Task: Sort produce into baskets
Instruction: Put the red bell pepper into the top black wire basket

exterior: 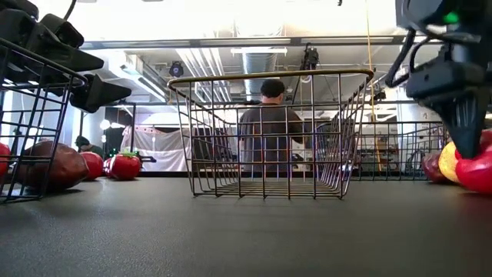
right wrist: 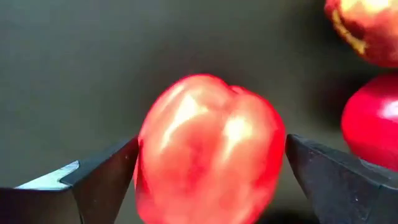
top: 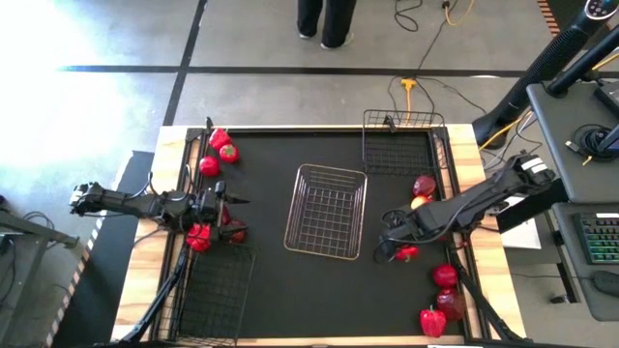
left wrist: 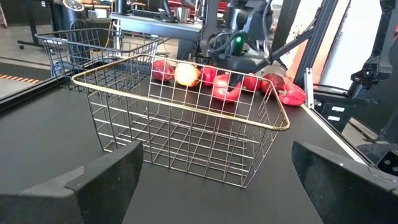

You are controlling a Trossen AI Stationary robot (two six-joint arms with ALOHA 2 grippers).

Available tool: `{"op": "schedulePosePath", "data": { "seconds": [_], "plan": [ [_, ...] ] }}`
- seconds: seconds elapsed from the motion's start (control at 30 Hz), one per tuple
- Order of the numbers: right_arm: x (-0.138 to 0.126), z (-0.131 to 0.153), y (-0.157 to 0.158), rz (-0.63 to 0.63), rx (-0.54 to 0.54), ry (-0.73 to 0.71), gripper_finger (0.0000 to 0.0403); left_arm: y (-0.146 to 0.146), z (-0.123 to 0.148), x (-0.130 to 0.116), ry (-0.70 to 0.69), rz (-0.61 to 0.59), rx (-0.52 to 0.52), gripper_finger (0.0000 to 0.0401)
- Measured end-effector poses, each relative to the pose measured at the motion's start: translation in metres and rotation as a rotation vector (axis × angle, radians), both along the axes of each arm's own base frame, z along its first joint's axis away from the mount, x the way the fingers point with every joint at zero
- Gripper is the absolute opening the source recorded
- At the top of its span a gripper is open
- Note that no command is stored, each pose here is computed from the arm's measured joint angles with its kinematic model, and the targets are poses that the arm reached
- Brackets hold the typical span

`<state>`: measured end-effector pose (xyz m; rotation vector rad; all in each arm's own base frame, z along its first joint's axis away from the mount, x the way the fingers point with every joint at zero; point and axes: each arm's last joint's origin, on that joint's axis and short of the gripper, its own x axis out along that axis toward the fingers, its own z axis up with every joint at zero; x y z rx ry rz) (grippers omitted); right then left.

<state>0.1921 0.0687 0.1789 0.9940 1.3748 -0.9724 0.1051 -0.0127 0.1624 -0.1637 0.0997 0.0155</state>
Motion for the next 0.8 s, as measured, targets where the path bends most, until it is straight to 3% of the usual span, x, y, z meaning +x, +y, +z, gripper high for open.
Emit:
{"op": "schedulePosePath", "data": {
  "seconds": [0.27,0.47,0.67,0.8],
  "plan": [
    [-0.002,-0.003,-0.003,0.084,0.050,0.016,0.0312,0.000,0.000,0.000,0.000,0.000,0.000,0.0393],
    [-0.001,-0.001,-0.001,0.158,0.108,0.012,0.0306,0.000,0.000,0.000,0.000,0.000,0.000,0.0393],
    [0.010,0.038,-0.003,0.196,0.116,-0.094,0.0306,0.000,0.000,0.000,0.000,0.000,0.000,0.0393],
    [0.014,0.082,-0.019,0.189,0.017,-0.151,0.0306,0.000,0.000,0.000,0.000,0.000,0.000,0.0393]
  ]
}}
